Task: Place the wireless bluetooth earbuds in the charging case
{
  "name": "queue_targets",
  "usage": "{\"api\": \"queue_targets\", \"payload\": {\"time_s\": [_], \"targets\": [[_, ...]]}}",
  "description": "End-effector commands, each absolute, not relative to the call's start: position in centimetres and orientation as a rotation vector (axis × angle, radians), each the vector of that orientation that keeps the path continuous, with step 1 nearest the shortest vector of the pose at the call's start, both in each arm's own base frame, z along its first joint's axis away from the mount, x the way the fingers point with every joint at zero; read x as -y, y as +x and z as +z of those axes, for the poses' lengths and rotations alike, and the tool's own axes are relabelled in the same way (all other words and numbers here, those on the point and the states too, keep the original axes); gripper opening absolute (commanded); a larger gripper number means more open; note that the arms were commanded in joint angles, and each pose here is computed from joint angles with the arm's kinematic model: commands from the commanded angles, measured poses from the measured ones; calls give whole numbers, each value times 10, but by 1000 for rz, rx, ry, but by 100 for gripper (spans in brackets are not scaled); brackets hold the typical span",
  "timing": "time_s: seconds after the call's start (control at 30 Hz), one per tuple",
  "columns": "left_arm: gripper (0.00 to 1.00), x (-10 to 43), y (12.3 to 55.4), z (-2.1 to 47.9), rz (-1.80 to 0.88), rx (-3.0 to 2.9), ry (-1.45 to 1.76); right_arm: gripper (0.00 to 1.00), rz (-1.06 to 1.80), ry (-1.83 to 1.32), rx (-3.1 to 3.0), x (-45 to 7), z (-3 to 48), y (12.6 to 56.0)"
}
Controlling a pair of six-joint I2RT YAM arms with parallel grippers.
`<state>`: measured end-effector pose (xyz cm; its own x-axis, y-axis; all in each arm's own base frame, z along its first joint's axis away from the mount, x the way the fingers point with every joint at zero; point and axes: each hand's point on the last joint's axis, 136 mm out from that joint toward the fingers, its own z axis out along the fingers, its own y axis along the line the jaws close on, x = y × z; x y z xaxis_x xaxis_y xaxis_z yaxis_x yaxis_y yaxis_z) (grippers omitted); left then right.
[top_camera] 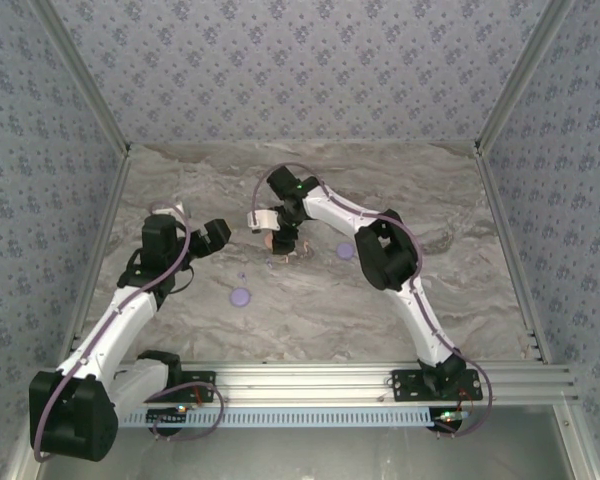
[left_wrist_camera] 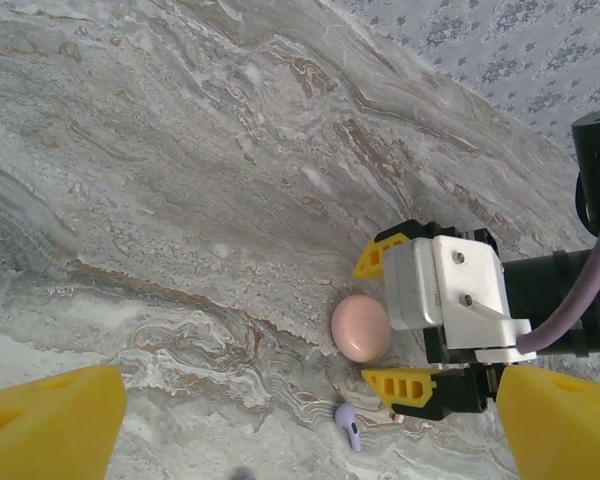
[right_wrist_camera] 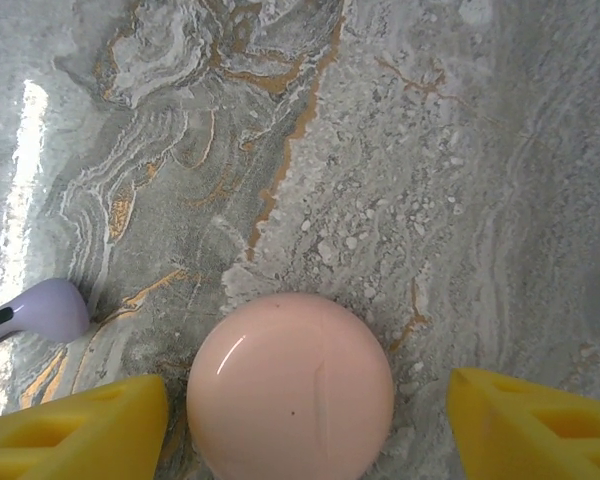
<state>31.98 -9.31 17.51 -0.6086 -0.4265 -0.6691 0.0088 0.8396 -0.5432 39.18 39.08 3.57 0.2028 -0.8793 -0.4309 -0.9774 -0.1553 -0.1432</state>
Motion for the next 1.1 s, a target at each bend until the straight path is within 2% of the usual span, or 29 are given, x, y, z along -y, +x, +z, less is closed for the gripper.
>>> {"api": "queue_targets", "payload": {"time_s": [0.0,0.07,0.17,0.33,0.63,0.87,1.07], "targets": [[95,88,318,176,-616,-2139,-308,69,344,-2152,-1757,-389,25,384],[95,87,318,177,-615,-2137,-310,66,339,-2155,-1757,-389,25,384],[95,86,318,177,-612,-2135,-308,57,327,-2159,-1760,-387,27,385],[95,88,318,180,-624,-2124,-297,48,313,-2111,-1719,-389,61,389],[93,121,313,221,-839,-2024,-113,47,247,-1897,-1572,-374,162,386],[86,166,293,279,-1155,-1889,157,47,209,-1752,-1415,-353,236,360],[81,194,273,314,-1287,-1793,320,47,145,-1698,-1315,-342,277,339]]}}
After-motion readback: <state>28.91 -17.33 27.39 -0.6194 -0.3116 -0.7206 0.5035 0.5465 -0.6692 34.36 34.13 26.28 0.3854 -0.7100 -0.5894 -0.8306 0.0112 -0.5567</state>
